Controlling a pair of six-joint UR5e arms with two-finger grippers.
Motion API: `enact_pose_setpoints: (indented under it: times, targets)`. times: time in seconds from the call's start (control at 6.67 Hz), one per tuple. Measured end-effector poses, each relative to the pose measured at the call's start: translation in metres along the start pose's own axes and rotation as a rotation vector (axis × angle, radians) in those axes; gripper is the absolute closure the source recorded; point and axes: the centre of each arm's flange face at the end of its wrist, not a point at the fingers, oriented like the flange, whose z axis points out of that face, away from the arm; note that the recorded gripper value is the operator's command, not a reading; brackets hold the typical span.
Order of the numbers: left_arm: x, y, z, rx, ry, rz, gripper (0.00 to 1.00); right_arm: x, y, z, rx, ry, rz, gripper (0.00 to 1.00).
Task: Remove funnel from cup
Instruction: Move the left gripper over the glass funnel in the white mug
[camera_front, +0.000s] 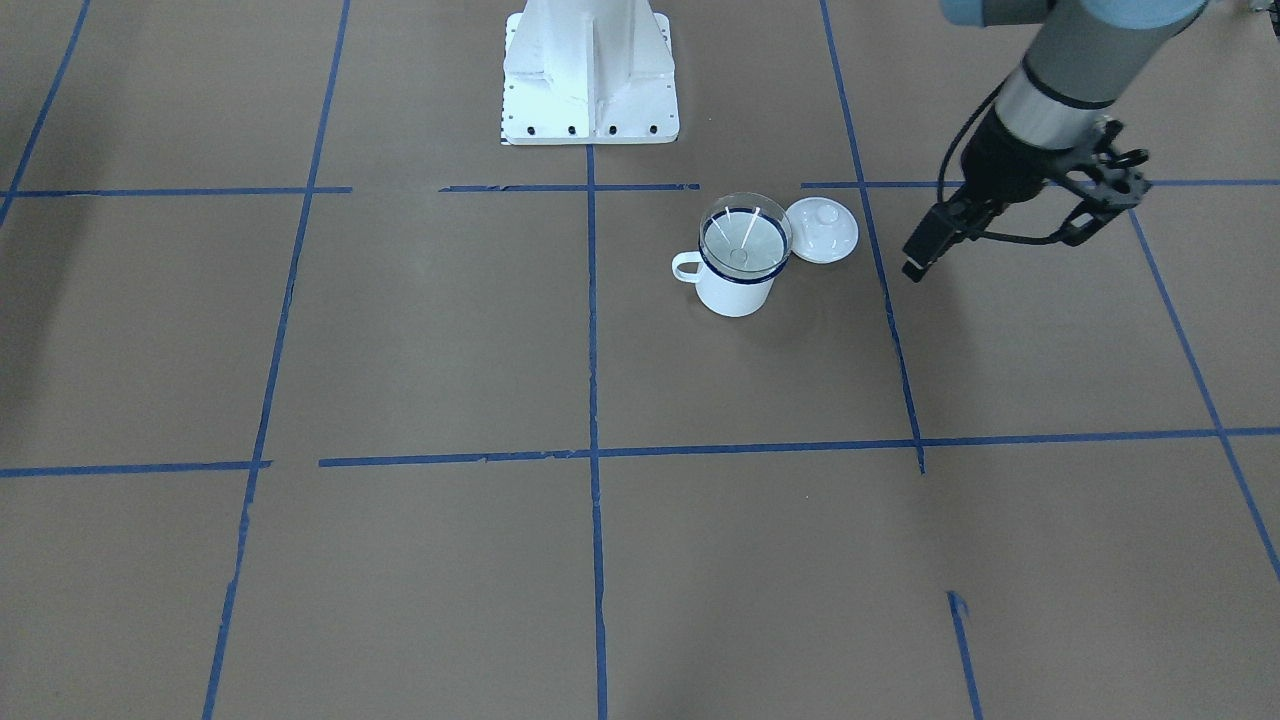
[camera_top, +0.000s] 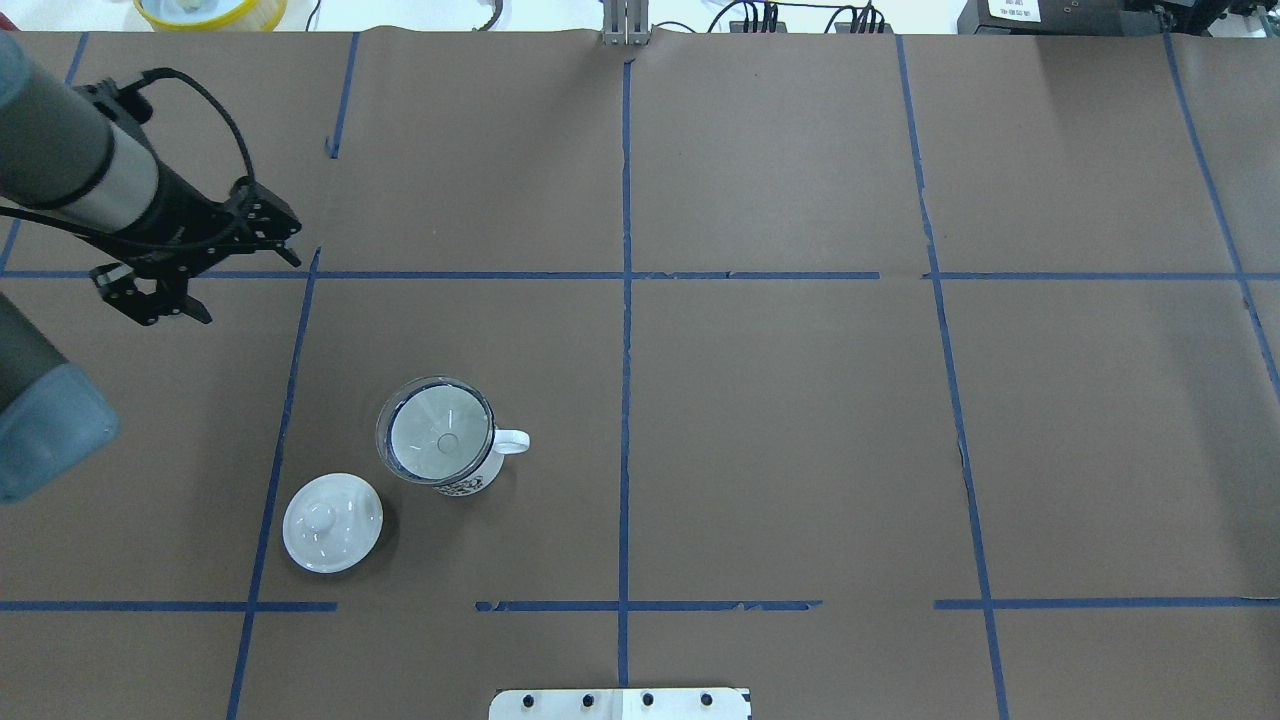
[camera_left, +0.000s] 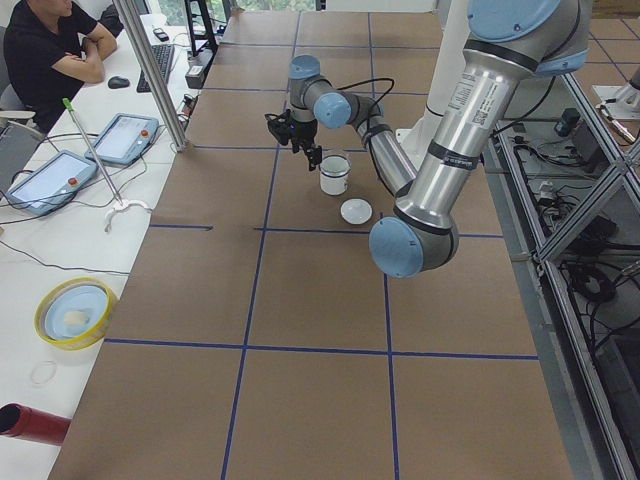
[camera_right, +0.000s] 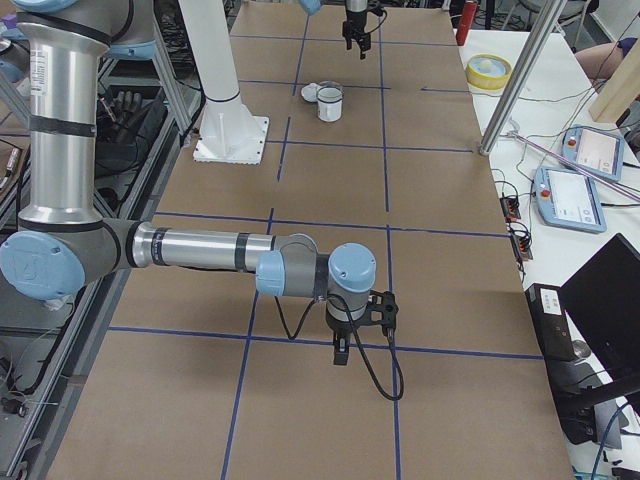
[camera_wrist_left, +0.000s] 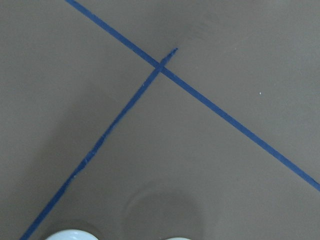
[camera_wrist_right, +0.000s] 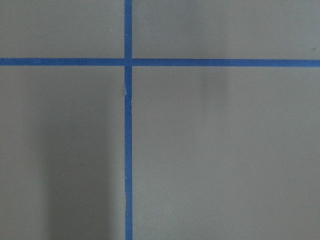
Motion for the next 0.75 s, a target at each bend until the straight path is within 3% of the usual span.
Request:
enact_pose_setpoints:
  times: [0.3,0.75]
  targets:
    - [0.032,0.044,0.022,0.009,-0.026,0.026,0.06,0.0,0.0,0.0,0.0,0.0,0.0,0.0]
    - [0.06,0.076,0.042,-0.017,-0.04,0.063,0.17,0.0,0.0,0.0,-0.001,0.0,0.001,0.0]
